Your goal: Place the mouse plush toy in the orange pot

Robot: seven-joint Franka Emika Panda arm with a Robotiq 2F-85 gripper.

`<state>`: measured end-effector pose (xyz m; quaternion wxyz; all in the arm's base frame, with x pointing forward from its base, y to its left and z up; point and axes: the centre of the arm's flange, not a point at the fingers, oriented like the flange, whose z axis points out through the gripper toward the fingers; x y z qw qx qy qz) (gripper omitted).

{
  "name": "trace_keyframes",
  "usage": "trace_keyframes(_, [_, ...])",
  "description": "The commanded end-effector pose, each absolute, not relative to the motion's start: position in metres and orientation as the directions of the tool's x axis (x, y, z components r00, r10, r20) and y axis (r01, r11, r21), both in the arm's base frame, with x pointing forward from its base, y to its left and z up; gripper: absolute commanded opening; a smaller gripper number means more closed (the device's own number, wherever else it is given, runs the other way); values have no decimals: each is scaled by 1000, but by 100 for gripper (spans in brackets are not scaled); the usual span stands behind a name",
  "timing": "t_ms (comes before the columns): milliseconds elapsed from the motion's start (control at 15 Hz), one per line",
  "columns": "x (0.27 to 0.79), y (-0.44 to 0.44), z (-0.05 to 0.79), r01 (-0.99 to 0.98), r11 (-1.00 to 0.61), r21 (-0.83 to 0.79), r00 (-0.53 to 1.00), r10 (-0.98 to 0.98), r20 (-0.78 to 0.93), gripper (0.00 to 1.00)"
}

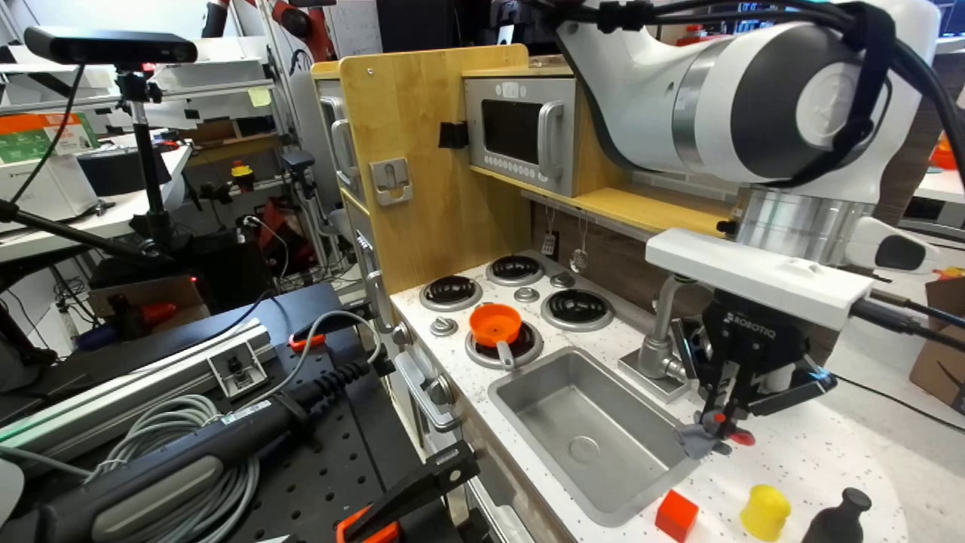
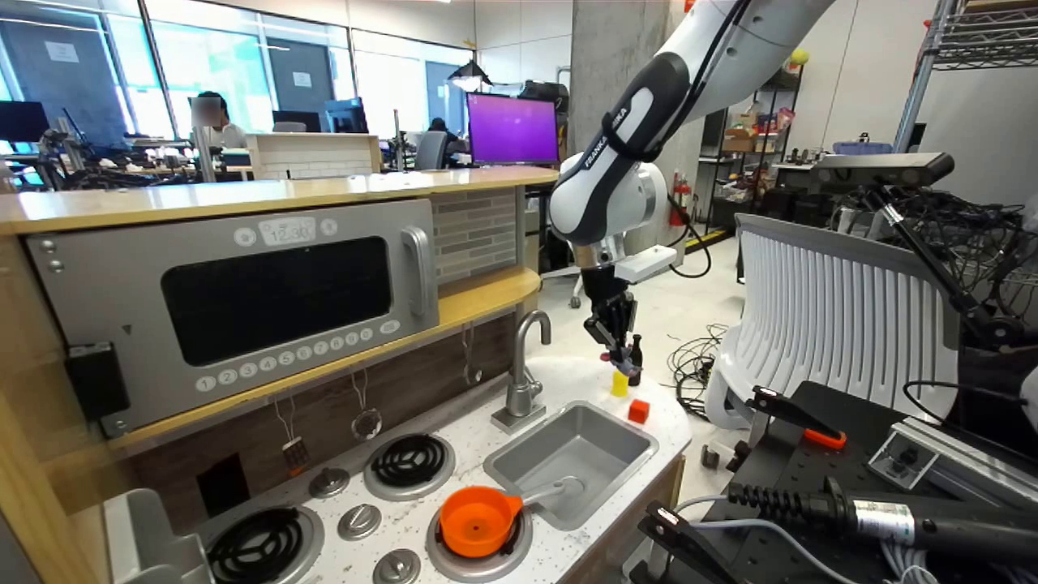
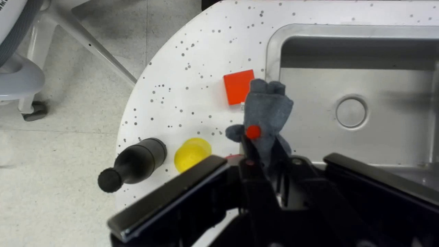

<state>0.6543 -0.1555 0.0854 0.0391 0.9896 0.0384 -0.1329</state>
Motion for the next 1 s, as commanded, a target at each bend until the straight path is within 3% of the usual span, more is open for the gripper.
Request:
trace_keyframes(0, [623,-116,114,120,-992,40,969,108,-221,3])
trace_keyframes(933, [570,43,108,295,-954,-43,924,297,-240,3])
